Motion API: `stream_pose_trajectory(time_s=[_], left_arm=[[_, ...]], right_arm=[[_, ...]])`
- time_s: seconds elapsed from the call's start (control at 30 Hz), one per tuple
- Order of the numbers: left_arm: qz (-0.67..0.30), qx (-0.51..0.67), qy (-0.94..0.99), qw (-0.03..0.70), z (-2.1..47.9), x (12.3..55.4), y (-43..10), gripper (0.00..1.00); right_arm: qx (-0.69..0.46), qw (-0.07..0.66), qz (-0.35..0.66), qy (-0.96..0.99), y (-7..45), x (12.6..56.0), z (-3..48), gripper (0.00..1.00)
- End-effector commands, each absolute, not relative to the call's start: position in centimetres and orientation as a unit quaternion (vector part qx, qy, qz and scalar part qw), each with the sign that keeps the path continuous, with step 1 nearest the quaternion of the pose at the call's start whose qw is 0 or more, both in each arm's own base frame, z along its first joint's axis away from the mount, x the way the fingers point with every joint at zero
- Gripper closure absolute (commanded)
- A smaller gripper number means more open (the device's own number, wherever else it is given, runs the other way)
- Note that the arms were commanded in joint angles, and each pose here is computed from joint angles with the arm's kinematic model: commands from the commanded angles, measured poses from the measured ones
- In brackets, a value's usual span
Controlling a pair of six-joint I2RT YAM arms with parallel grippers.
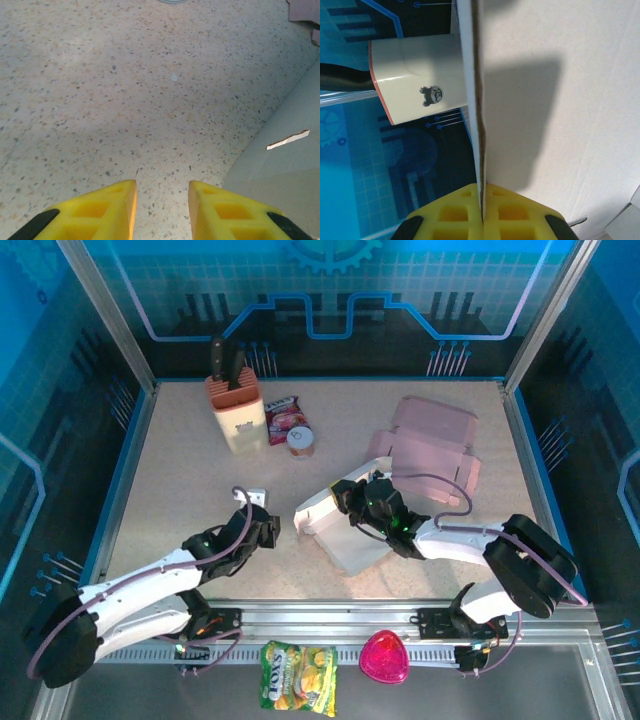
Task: Fold the paper box
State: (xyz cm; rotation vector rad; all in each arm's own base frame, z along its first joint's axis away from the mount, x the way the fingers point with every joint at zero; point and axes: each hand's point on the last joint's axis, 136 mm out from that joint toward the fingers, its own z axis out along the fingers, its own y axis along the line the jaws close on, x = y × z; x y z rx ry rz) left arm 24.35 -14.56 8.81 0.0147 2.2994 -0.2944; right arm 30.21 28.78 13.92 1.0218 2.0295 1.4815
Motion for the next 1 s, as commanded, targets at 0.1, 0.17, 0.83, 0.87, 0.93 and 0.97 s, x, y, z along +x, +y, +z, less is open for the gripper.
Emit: stream_pose_trajectory(time_s=[0.1, 0.17, 0.83, 0.87, 0.93, 0.97], left_arm=[[-0.161, 0.088, 0.885, 0.428, 9.2, 25.4, -17.7, 0.65], [-0.166, 0.095, 0.882, 0.431, 9.3, 25.5, -18.1, 0.63], [-0.195, 0.111, 0.882, 0.414, 16.5, 22.1, -20.6, 0.32], [-0.186, 0.123, 0.881, 0.418, 16.5, 22.1, -21.0, 0.32], [-0.158, 0.138, 0.881, 0.424, 16.0, 22.4, -21.2, 0.32], [-0.139, 0.140, 0.883, 0.426, 15.6, 22.7, -21.0, 0.32]], right_arm=[[0.369, 0.208, 0.512, 0.747, 28.2, 30.1, 11.9, 1.00], [0.366, 0.211, 0.514, 0.747, 28.2, 30.1, 12.0, 1.00], [0.372, 0.202, 0.525, 0.738, 27.6, 30.3, 15.1, 1.00], [0.372, 0.202, 0.525, 0.739, 27.6, 30.3, 15.2, 1.00], [0.375, 0.200, 0.524, 0.738, 27.4, 30.3, 15.3, 1.00], [0.374, 0.200, 0.525, 0.737, 27.4, 30.3, 15.4, 1.00]])
